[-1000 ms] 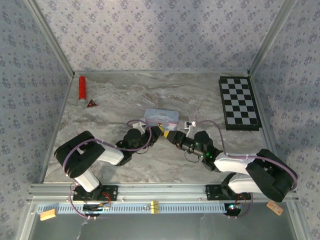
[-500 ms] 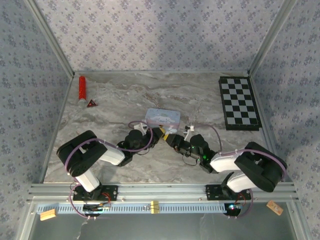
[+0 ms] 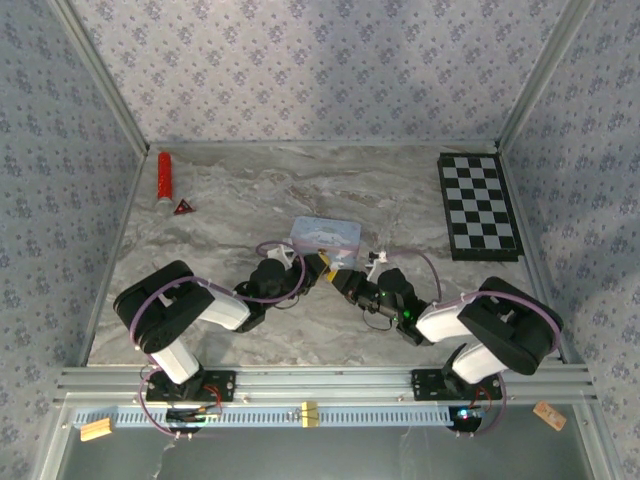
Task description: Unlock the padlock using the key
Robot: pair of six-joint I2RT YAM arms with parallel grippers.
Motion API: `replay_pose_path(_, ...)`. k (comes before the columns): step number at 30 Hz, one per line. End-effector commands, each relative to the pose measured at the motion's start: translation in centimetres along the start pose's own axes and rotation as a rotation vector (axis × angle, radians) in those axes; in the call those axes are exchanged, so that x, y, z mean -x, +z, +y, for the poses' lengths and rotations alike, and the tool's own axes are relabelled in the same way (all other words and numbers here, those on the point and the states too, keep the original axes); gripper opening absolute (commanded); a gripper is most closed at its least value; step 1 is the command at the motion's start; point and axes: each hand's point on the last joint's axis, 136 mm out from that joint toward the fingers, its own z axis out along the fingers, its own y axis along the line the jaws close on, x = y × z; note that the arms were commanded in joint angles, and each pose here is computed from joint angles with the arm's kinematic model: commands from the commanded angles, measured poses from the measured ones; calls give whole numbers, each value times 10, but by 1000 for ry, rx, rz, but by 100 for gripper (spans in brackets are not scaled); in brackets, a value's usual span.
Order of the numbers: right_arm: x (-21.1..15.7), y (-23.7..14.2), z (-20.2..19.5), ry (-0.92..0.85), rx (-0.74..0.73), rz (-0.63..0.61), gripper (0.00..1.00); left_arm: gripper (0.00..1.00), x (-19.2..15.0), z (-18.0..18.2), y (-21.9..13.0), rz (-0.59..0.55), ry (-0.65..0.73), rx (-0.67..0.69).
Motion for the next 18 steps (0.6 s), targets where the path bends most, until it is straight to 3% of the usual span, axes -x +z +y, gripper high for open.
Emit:
replay_pose_path(1,5,6,23,-8,74,-4,14,0,-8,-29,6,26,8,-103)
replay_pose_path(11,6,6,28,-10,91,3,10,0,-10,-24,7,29,5,-96)
replay_pose_path(18,4,-4,14,-33,10,-10,26,0,-8,-22,6,19,9,-90)
